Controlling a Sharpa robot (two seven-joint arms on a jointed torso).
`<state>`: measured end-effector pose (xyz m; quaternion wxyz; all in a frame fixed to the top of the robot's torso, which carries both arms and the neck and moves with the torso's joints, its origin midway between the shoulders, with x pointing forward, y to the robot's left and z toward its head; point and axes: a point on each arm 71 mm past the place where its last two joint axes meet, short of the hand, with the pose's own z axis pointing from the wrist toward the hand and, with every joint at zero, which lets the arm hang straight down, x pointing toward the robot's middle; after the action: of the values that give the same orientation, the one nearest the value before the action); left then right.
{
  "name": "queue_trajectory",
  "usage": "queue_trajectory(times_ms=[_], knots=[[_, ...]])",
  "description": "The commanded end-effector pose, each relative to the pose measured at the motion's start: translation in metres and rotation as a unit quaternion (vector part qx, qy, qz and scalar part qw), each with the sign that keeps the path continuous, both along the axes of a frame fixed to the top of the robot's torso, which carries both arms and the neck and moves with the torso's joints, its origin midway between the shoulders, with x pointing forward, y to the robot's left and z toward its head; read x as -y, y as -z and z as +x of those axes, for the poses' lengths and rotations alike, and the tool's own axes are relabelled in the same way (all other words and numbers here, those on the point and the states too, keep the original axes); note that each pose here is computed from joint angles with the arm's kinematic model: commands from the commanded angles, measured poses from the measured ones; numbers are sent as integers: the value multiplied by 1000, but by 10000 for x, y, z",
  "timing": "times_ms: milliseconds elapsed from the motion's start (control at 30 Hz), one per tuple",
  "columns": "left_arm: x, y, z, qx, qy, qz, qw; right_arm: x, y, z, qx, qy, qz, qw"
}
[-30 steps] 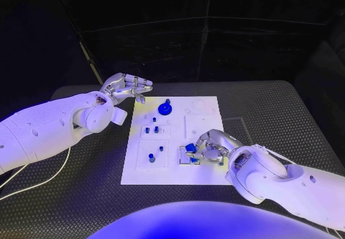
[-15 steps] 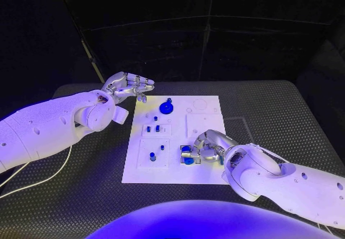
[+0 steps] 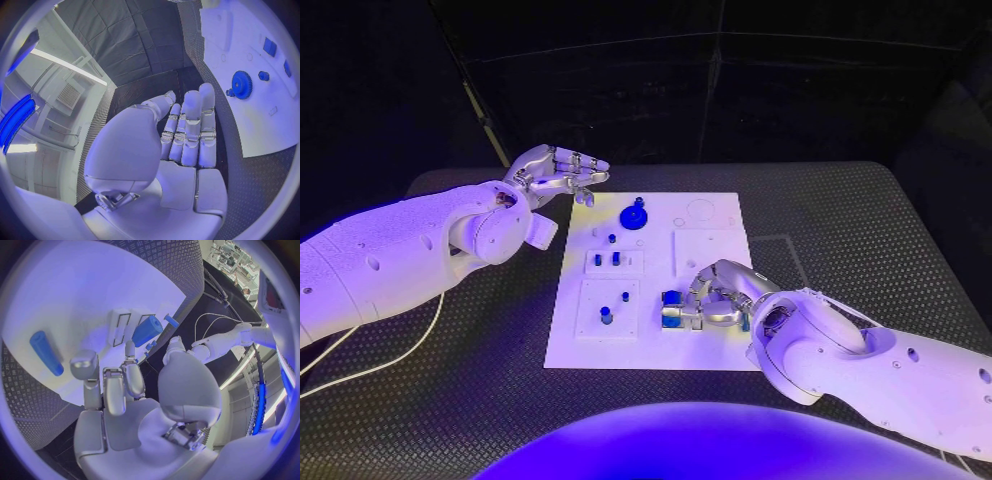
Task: Assemble the parts on the task board
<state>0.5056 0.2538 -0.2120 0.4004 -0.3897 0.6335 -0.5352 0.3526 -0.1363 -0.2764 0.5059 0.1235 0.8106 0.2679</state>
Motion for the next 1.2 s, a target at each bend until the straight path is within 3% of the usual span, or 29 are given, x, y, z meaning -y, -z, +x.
queue_trajectory(times_ms=[33, 800, 1200], knots=[[10, -14, 0, 0, 4, -4, 1000, -16, -46, -8, 17, -7, 6, 1000], [-8, -15, -2, 0, 3, -3, 1000, -35, -98, -8, 55, -19, -6, 998], [-19, -16, -4, 1, 2, -3, 1000, -76, -176, -28, 81, -37, 53, 995]])
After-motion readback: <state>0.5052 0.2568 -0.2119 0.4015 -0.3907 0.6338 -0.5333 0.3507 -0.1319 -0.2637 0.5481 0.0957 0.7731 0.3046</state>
